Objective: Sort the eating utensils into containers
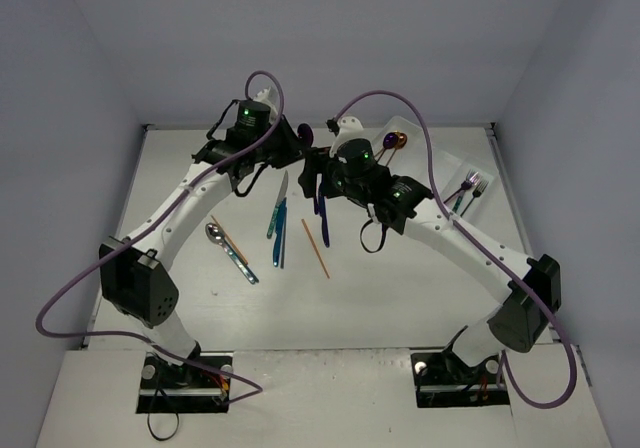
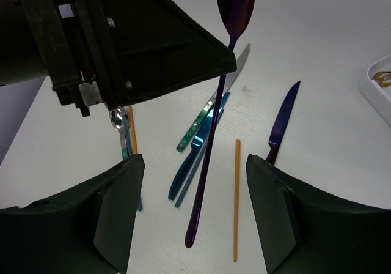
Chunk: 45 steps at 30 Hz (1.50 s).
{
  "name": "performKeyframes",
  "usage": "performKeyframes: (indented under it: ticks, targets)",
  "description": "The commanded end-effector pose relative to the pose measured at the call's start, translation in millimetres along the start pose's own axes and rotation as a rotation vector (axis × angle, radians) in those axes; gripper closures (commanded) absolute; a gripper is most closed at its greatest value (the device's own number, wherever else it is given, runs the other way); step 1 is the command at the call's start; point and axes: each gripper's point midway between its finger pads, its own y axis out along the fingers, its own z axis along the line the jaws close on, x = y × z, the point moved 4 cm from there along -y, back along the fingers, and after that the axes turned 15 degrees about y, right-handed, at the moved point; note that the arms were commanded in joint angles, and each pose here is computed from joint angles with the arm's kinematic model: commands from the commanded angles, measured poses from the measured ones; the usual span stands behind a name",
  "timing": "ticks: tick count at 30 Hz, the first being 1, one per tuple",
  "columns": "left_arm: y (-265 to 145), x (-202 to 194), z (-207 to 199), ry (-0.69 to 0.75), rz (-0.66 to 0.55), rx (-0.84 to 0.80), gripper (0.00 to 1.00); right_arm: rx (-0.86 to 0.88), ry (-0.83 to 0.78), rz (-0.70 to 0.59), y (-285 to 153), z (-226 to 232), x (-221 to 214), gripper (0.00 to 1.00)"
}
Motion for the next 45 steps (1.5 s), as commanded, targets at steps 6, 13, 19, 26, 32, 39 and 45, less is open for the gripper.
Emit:
performKeyframes:
  ticks: [6,13,19,26,32,39,45]
  targets:
    - [-48.5,33.9,-43.2,0.022,-0.193,-0.121,1.0,0.02,0.005,-0.106,6.1,15.8,24.6,0.45]
    - [-46.6,23.0,-45.3,0.034,-0.176,-0.122,1.0,0.016,0.008,-0.12,5.2,16.6,28.3,0.85]
    - [-43.0,17.4,-41.7,0.066,-0.167,-0.091,0.99,-0.003,0.013,-0.133,2.2,12.4,29.0,1.0]
    - [-49.7,-7.1,8.6,0.122,-0.13,0.176,0.31,-0.093,0.036,-0.162,7.2,-11.5,34.3,1.0]
    - [-79.2,-35.0,57.2,0.177,-0.118,0.418,0.29,-0.229,0.12,-0.182,24.9,-65.9,52.0,1.0]
    - [-111.9,-106.3,101.1,0.153,0.022,0.535,0.28,-0.395,0.183,-0.223,71.0,-138.5,85.7,1.0]
    - [-137.3,-132.4,115.8,0.114,0.035,0.578,0.28,-0.456,0.204,-0.27,102.6,-174.0,115.9,1.0]
